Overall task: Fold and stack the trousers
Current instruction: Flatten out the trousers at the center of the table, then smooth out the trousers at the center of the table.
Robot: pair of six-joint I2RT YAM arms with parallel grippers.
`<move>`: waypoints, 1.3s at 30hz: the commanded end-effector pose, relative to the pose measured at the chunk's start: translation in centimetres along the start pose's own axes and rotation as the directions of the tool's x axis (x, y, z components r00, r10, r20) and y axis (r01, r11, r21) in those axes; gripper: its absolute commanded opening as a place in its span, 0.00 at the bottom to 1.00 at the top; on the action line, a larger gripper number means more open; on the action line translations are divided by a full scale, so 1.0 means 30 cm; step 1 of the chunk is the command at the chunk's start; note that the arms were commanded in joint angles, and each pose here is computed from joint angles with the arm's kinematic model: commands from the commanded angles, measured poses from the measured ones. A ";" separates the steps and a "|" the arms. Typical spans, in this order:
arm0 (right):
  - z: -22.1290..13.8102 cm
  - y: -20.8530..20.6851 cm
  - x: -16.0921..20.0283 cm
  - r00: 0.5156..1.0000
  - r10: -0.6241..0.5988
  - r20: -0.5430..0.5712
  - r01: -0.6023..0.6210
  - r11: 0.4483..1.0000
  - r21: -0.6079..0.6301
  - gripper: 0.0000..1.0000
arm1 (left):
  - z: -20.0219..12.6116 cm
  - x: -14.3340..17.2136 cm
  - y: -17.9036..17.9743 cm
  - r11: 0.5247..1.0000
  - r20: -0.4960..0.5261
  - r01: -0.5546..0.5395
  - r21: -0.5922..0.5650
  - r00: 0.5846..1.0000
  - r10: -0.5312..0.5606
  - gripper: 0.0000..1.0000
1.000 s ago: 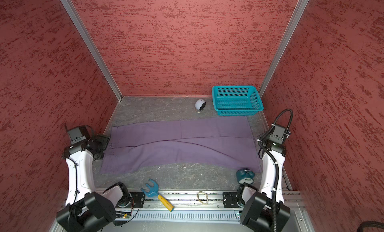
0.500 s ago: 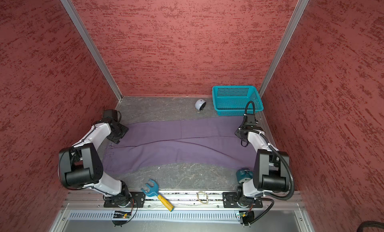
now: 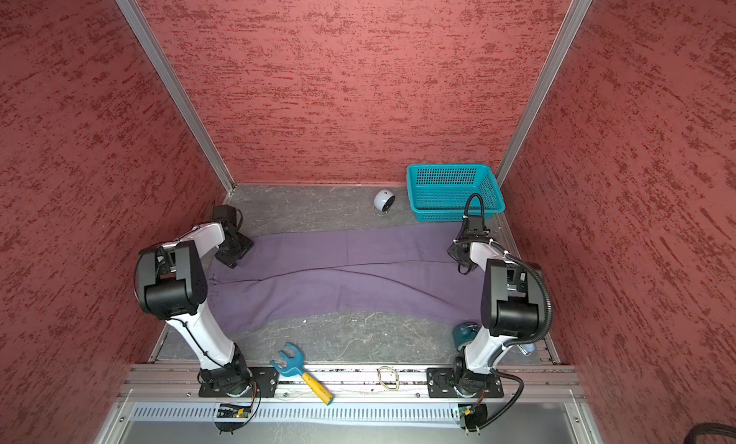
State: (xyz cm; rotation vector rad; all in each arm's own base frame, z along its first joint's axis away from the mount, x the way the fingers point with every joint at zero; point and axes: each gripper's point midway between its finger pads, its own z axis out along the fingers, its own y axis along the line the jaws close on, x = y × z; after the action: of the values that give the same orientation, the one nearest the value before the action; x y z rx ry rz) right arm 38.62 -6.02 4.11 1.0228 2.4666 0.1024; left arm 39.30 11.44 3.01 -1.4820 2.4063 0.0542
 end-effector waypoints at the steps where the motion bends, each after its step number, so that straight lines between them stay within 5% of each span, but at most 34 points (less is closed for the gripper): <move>1: -0.010 0.031 -0.051 0.998 0.019 0.055 -0.018 1.000 -0.018 0.09 | 0.036 -0.030 -0.050 0.999 0.013 -0.038 -0.002 0.999 0.038 0.59; 19: 0.034 0.042 -0.119 0.999 0.024 0.024 -0.023 1.000 -0.013 0.12 | 0.123 -0.189 -0.383 0.987 0.033 -0.146 0.067 0.989 0.144 0.59; 26: -0.017 0.039 -0.123 1.000 0.011 0.022 -0.011 1.000 -0.018 0.17 | -0.054 -0.209 -0.488 0.948 0.111 -0.229 0.223 0.972 0.208 0.53; 32: -0.082 0.036 -0.087 0.993 -0.112 0.030 0.111 0.992 0.060 0.30 | -0.206 -0.135 -0.381 0.954 0.139 -0.248 0.170 0.964 0.226 0.71; 39: -0.010 -0.008 -0.114 0.989 -0.147 0.031 0.141 0.978 0.152 0.62 | -0.208 -0.074 -0.178 0.969 0.103 -0.247 -0.002 0.964 0.246 0.83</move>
State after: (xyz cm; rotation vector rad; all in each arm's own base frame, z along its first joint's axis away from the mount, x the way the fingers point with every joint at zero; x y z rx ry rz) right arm 40.05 -6.86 6.17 0.8994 2.5209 -0.0366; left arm 46.49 8.48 12.97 -1.0915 2.3977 0.0205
